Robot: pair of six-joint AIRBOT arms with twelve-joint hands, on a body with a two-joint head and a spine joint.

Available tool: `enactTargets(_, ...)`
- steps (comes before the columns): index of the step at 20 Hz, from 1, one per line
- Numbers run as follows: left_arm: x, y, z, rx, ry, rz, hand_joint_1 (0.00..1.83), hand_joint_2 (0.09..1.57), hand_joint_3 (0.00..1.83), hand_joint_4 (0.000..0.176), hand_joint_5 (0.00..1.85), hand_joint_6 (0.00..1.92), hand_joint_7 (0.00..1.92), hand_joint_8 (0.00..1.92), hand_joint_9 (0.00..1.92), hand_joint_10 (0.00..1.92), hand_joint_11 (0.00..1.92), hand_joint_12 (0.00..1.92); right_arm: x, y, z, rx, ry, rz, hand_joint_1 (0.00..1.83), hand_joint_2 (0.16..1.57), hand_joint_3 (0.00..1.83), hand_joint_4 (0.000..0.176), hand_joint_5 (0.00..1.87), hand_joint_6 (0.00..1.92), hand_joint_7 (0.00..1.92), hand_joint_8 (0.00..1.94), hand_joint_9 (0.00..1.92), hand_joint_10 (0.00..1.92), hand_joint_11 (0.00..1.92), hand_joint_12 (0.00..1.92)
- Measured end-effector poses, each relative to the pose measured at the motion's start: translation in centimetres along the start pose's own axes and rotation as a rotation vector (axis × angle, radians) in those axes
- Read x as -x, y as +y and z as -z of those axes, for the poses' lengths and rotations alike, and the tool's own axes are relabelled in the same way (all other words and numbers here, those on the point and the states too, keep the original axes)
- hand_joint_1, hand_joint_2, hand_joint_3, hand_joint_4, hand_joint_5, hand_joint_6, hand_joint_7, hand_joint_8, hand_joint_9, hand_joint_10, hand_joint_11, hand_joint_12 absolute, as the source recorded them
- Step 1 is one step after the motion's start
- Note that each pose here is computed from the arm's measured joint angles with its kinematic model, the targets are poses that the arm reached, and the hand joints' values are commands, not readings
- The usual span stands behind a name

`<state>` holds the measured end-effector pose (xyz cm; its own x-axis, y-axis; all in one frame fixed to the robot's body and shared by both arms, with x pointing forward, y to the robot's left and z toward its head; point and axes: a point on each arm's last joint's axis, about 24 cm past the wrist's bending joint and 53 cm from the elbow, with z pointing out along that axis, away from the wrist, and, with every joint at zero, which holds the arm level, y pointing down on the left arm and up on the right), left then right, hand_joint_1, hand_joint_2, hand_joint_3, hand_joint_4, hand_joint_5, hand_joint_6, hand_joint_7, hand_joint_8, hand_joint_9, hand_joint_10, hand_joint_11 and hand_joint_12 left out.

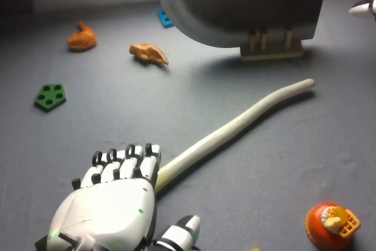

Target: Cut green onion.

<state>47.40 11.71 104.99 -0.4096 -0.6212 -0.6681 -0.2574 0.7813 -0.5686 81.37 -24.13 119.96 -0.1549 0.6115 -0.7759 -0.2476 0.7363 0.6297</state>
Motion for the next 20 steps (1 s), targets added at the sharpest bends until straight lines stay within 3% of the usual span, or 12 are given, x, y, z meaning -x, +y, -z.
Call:
enactTargets(6, -0.8, 0.6, -0.4, 0.02, 0.013, -0.005, 0.19, 1.3, 0.0, 0.0, 0.0, 0.0, 0.0, 0.0, 0.0, 0.0, 0.0, 0.0, -1.0, 0.8, -1.4, 0.048, -0.013, 0.026, 1.09, 0.99, 0.01, 0.027, 0.0, 0.0, 0.0, 0.0, 0.0, 0.0, 0.0, 0.0)
enactTargets(9, -0.9, 0.8, -0.9, 0.027, 0.007, -0.005, 0.24, 1.3, 0.0, 0.0, 0.0, 0.0, 0.0, 0.0, 0.0, 0.0, 0.0, 0.0, -1.3, 0.7, -2.2, 0.051, -0.024, 0.031, 1.11, 1.0, 0.01, 0.022, 0.0, 0.0, 0.0, 0.0, 0.0, 0.0, 0.0, 0.0)
enactTargets(11, -1.1, 0.8, -0.9, 0.028, 0.011, -0.004, 0.24, 1.31, 0.01, 0.0, 0.02, 0.01, 0.0, 0.0, 0.0, 0.0, 0.0, 0.0, -1.5, 0.7, -2.5, 0.05, -0.025, 0.034, 1.12, 0.99, 0.01, 0.009, 0.0, 0.0, 0.0, 0.0, 0.0, 0.0, 0.0, 0.0)
enactTargets(13, -1.2, 0.9, -1.1, 0.031, 0.01, -0.005, 0.34, 1.32, 0.0, 0.0, 0.02, 0.01, 0.0, 0.0, 0.0, 0.0, 0.0, 0.0, -1.5, 0.8, -2.7, 0.055, -0.032, 0.029, 1.09, 0.98, 0.0, 0.025, 0.0, 0.0, 0.0, 0.0, 0.0, 0.0, 0.0, 0.0)
enactTargets(20, -1.8, 1.1, -1.3, 0.035, 0.019, -0.008, 0.31, 1.31, 0.0, 0.0, 0.04, 0.0, 0.0, 0.0, 0.0, 0.0, 0.0, 0.0, -2.0, 1.5, -3.2, 0.077, -0.041, 0.03, 1.11, 0.99, 0.01, 0.027, 0.0, 0.0, 0.0, 0.0, 0.0, 0.0, 0.0, 0.0)
